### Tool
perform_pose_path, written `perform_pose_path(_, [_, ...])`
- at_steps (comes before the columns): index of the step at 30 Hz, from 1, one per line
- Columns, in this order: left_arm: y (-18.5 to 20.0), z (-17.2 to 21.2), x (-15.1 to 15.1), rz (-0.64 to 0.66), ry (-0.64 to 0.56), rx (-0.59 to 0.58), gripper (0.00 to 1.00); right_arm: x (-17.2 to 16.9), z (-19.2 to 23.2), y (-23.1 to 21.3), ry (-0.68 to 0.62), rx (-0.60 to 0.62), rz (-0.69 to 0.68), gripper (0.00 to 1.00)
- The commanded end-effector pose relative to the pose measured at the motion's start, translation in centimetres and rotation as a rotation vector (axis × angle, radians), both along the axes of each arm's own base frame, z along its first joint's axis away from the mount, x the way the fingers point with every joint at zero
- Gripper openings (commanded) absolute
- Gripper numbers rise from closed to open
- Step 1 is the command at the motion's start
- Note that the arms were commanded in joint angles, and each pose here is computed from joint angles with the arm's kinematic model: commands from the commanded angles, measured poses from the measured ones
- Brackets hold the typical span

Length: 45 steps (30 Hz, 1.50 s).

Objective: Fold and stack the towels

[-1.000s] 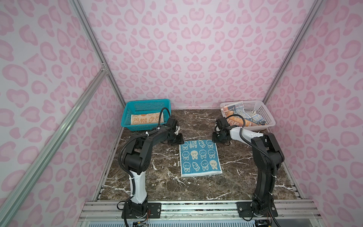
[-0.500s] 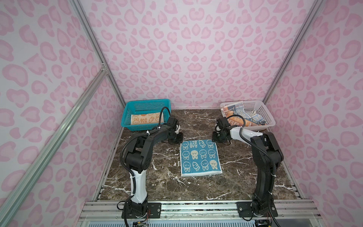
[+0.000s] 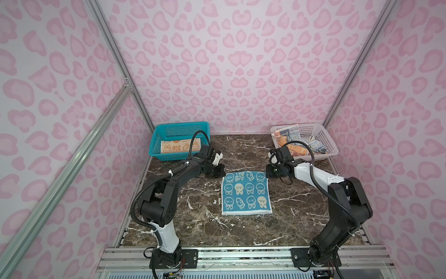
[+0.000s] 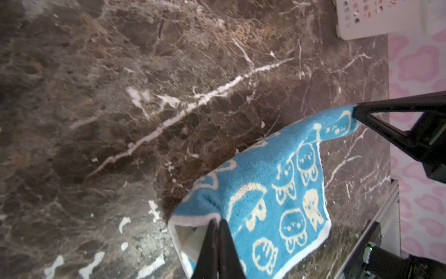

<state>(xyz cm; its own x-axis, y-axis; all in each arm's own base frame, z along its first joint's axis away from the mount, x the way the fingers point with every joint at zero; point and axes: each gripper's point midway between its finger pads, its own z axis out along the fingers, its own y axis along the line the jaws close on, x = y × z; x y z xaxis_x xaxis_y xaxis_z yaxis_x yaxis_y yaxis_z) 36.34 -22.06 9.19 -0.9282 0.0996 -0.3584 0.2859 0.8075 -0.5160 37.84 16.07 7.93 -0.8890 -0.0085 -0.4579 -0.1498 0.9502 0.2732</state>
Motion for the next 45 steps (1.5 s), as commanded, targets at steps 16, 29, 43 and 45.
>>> perform_pose_path(16, [-0.3,0.3,-9.6,-0.122,0.017,-0.023,0.03,-10.9,-0.9,-1.3,0.048,-0.061,-0.022,0.0])
perform_pose_path(29, [-0.1,-1.5,-13.0,-0.133,0.08,-0.013,0.03,-14.8,-2.4,-1.0,0.094,-0.069,-0.031,0.0])
perform_pose_path(43, [1.3,-4.6,-16.4,-0.109,0.212,0.044,0.11,-17.4,-3.9,-1.2,0.166,-0.082,-0.019,0.2])
perform_pose_path(45, [1.9,-4.4,-16.5,-0.094,0.209,0.074,0.2,-17.7,-3.3,-1.2,0.155,-0.083,-0.009,0.26])
